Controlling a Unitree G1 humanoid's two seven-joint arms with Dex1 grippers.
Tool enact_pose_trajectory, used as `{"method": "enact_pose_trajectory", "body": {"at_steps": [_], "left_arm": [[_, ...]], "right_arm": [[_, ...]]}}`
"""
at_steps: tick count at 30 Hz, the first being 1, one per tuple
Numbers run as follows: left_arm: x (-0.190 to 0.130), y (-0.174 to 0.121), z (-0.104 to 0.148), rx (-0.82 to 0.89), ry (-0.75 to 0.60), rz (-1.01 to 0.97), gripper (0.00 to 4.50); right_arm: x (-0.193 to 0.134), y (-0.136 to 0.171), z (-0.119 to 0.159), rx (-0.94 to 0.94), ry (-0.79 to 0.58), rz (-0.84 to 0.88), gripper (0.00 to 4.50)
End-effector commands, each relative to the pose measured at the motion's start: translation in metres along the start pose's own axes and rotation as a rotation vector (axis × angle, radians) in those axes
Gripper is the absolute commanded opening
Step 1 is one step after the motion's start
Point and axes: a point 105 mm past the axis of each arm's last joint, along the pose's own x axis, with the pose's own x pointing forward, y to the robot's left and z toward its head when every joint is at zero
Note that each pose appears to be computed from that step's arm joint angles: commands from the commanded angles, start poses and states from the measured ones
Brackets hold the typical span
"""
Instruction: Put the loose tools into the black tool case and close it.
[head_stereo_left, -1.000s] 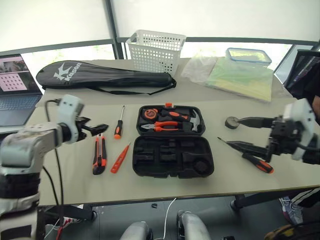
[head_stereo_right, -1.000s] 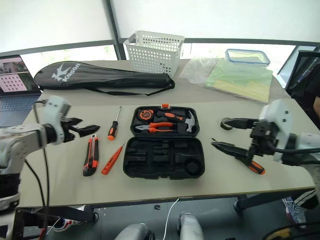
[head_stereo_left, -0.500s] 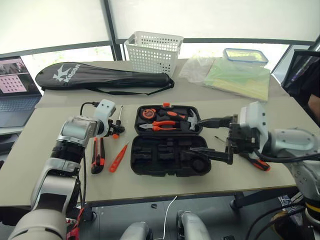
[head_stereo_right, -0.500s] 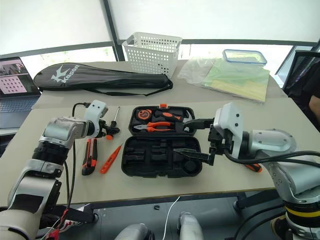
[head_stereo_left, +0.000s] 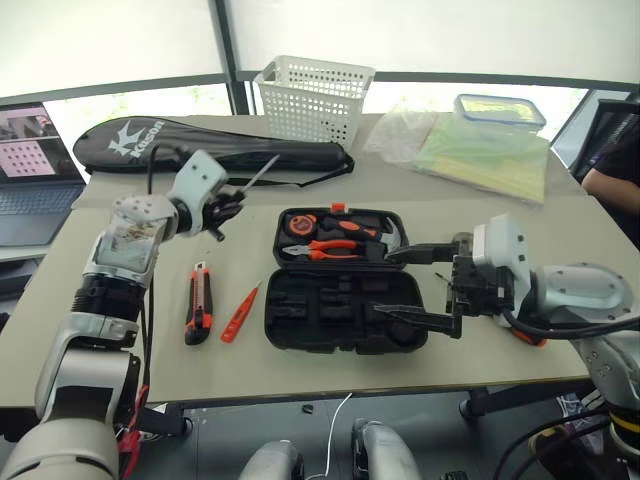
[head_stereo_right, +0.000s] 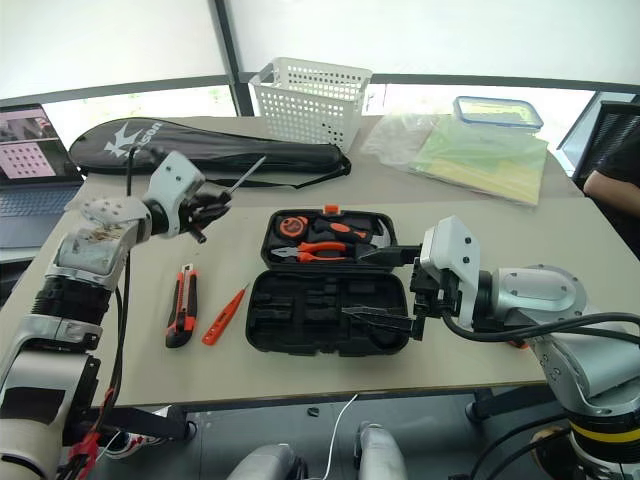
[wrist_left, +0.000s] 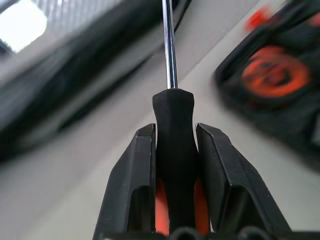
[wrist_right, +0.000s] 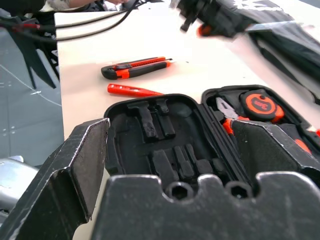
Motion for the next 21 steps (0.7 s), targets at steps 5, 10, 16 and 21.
{"method": "enact_pose_trajectory", "body": {"at_steps": [5, 10, 16, 21], "left_arm": [[0.026, -0.094, 0.006, 0.257, -0.01, -0.557, 0.78], [0.039, -0.107, -0.005, 0.304, 0.068, -0.613, 0.78], [0.054, -0.102, -0.006, 0.277, 0.11, -0.56, 0.78], [0.055, -0.104, -0.004, 0.273, 0.114, -0.569, 1.76]], "right_arm": [[-0.017, -0.005, -0.001, 0.008, 0.004, -0.08, 4.5], [-0.026, -0.004, -0.009, 0.031, 0.026, -0.12, 4.5], [-0.029, -0.002, -0.011, 0.042, 0.025, -0.148, 4.5], [-0.029, -0.004, -0.01, 0.042, 0.019, -0.161, 4.5]]}}
